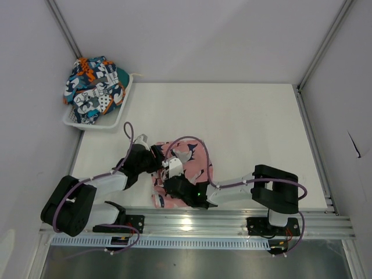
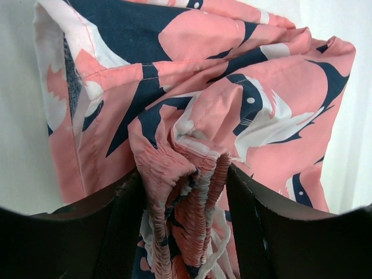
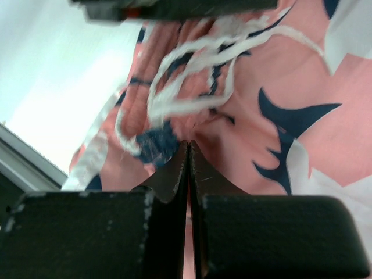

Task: Fold and stack the shorts
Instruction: Fold the shorts

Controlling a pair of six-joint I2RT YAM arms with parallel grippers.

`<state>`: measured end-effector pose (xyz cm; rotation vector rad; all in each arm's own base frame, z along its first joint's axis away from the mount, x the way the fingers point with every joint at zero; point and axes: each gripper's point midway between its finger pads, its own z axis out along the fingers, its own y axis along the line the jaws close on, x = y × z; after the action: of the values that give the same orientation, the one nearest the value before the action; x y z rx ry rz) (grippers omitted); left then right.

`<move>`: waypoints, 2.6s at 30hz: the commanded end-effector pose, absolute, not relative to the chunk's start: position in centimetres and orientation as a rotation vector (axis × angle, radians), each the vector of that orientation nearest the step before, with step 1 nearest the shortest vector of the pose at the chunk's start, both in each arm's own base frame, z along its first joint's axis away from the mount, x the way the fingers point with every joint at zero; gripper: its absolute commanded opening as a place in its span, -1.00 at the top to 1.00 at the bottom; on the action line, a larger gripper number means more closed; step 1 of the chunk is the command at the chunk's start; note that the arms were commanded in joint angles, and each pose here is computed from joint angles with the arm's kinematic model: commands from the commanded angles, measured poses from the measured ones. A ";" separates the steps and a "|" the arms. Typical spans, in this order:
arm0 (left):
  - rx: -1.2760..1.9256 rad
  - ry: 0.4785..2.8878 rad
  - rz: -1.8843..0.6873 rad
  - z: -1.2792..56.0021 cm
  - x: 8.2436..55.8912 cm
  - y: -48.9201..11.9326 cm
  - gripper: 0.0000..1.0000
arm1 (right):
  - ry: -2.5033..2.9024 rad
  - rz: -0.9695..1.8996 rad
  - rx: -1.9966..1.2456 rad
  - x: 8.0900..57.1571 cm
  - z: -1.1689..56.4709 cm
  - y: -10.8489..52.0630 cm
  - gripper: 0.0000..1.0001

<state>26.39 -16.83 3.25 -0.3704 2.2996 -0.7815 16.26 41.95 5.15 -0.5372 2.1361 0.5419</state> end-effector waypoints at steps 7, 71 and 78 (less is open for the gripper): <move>-0.368 2.260 -0.772 4.1 28.3 -16.9 -0.11 | 1.961 0.356 -0.661 13.6 4.2 42.4 1.00; -0.236 2.113 -0.700 19.0 32.1 -15.4 -0.98 | 2.226 0.842 -0.470 21.9 12.4 31.7 -0.48; -0.334 2.182 -0.682 11.9 24.8 -14.6 -0.98 | 2.305 0.702 -0.540 27.4 9.6 30.3 -0.95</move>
<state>27.37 -15.51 15.80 -0.2301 2.1046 -0.7317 26.67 28.98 9.53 -0.3633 2.3105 0.7033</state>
